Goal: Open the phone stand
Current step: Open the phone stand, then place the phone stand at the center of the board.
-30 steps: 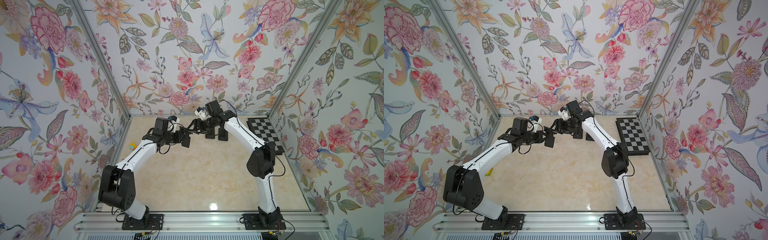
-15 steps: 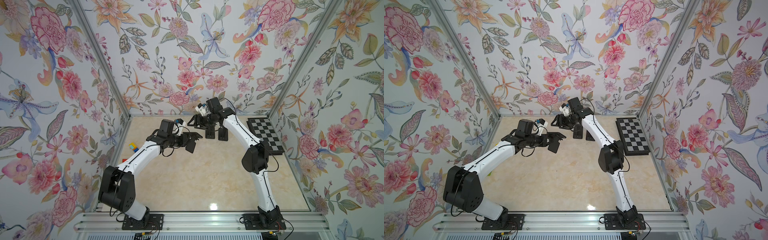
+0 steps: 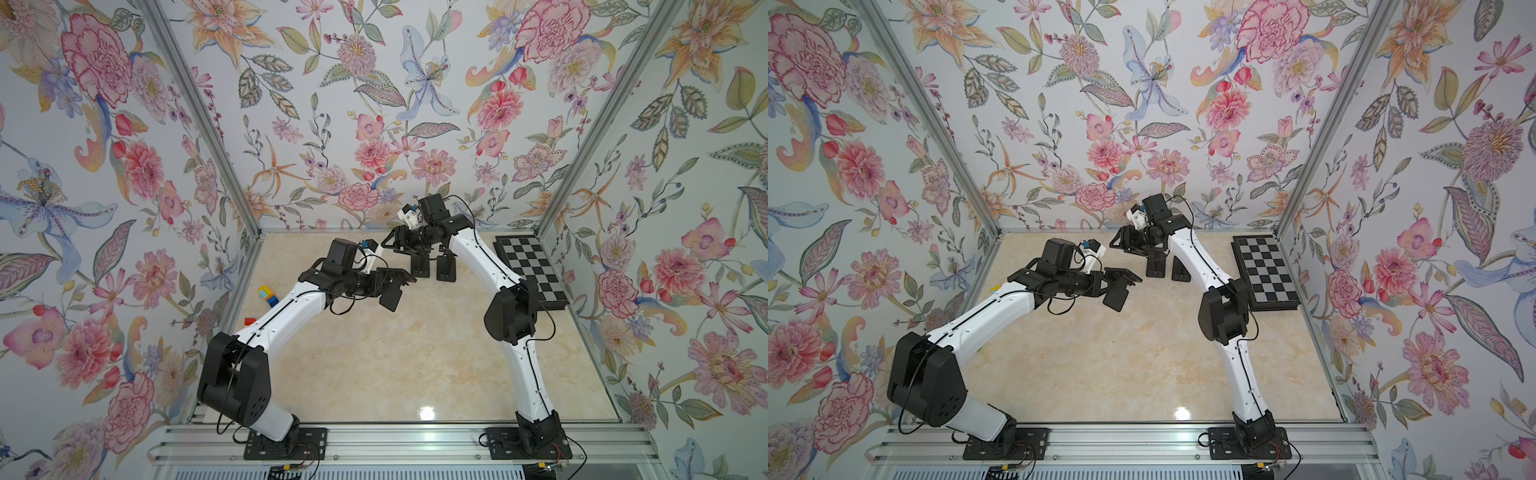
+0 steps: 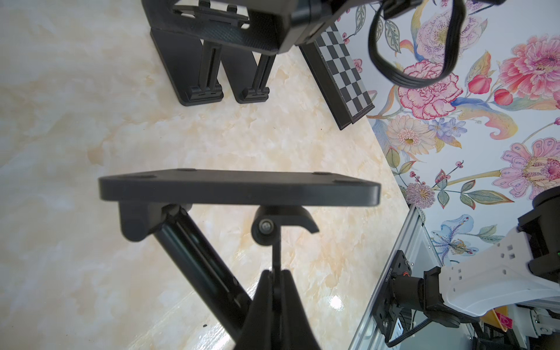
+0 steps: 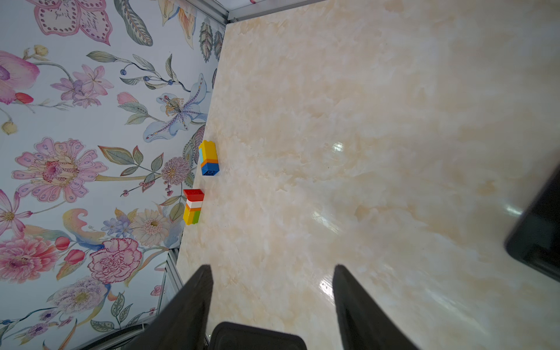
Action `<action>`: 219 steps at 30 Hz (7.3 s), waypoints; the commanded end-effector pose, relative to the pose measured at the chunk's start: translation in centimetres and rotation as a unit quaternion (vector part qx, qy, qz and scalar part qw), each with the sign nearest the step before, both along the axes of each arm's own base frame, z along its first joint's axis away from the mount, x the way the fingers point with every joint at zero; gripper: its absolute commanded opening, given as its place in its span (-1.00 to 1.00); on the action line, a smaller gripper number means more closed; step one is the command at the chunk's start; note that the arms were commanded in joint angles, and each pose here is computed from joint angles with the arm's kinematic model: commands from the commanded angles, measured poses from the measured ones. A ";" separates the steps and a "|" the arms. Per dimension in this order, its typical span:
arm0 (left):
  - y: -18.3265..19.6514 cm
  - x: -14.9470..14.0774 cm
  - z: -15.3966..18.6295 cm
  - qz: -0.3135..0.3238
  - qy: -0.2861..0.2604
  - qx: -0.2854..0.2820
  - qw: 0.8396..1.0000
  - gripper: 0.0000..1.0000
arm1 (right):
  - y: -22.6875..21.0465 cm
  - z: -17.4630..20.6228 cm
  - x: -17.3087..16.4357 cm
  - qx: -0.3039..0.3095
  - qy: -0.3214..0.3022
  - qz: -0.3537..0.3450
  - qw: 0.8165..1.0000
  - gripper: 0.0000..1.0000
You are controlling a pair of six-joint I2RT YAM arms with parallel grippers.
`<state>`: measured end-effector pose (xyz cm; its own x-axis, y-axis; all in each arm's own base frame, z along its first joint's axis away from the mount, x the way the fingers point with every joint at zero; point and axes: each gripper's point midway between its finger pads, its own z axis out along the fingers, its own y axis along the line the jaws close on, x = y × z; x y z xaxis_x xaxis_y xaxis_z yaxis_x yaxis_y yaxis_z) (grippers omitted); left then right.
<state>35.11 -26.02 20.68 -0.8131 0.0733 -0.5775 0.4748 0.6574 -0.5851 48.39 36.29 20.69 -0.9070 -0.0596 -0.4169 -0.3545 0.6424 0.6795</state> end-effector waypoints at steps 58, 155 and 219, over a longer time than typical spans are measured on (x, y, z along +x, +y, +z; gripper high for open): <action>1.1 0.5 0.5 -0.077 0.159 -0.177 0.968 -1.00 | -4.4 2.1 -11.8 -0.064 -0.237 0.114 0.963 0.15; -2.6 5.9 3.4 -0.038 0.035 -0.114 0.992 -1.00 | -10.1 7.8 -0.8 0.071 -0.134 -0.042 0.988 1.00; 7.8 23.9 -7.3 0.402 0.302 -0.317 0.804 0.97 | -16.4 6.4 -3.5 0.056 -0.145 -0.126 0.980 1.00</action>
<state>59.21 -20.30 9.83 -0.5827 -0.7509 0.3109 -0.5310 0.0623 -0.8451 45.27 20.57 26.17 -0.7437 0.2063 -0.6359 -0.3844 0.6463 0.6592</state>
